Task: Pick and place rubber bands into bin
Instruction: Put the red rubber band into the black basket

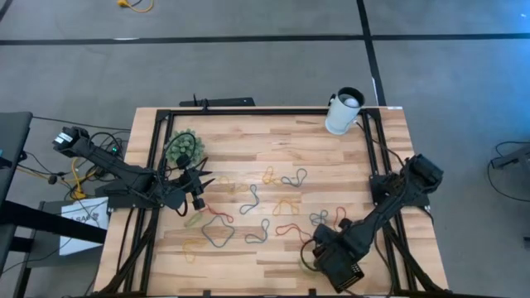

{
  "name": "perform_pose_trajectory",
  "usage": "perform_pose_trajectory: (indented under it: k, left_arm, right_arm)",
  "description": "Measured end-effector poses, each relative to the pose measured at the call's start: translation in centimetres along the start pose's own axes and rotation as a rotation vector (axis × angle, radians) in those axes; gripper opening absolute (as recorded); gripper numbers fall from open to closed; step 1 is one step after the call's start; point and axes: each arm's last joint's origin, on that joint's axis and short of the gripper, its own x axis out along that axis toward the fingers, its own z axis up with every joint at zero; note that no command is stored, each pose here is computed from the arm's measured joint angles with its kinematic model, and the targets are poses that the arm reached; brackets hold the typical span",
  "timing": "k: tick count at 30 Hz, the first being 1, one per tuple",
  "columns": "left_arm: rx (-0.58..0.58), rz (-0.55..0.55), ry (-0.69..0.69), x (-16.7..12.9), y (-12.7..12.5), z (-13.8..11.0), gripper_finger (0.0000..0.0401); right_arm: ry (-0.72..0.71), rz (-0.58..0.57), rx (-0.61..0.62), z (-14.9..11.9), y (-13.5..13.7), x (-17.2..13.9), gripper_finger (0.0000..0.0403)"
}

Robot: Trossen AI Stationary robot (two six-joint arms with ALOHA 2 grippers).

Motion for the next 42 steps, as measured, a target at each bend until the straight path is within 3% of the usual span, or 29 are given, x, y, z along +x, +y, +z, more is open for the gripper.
perform_pose_trajectory:
  k: [5, 13, 29, 42]
  left_arm:
    - [0.001, 0.000, 0.000, 0.0, 0.0, 0.0, 0.0101]
    - [0.001, -0.001, 0.000, 0.0, 0.0, 0.0, 0.0101]
    - [0.000, -0.002, 0.001, 0.0, 0.0, 0.0, 0.0101]
    - [-0.001, -0.001, 0.001, 0.0, 0.0, 0.0, 0.0101]
  right_arm:
    - [-0.014, 0.088, -0.017, 0.3, 0.5, 0.3, 0.0000]
    - [0.015, 0.095, 0.074, 0.3, 0.5, 0.3, 0.0003]
    - [0.072, 0.090, 0.139, 0.0, 0.5, 0.3, 0.0073]
    - [0.107, 0.135, 0.079, 0.1, 1.1, -0.5, 0.0074]
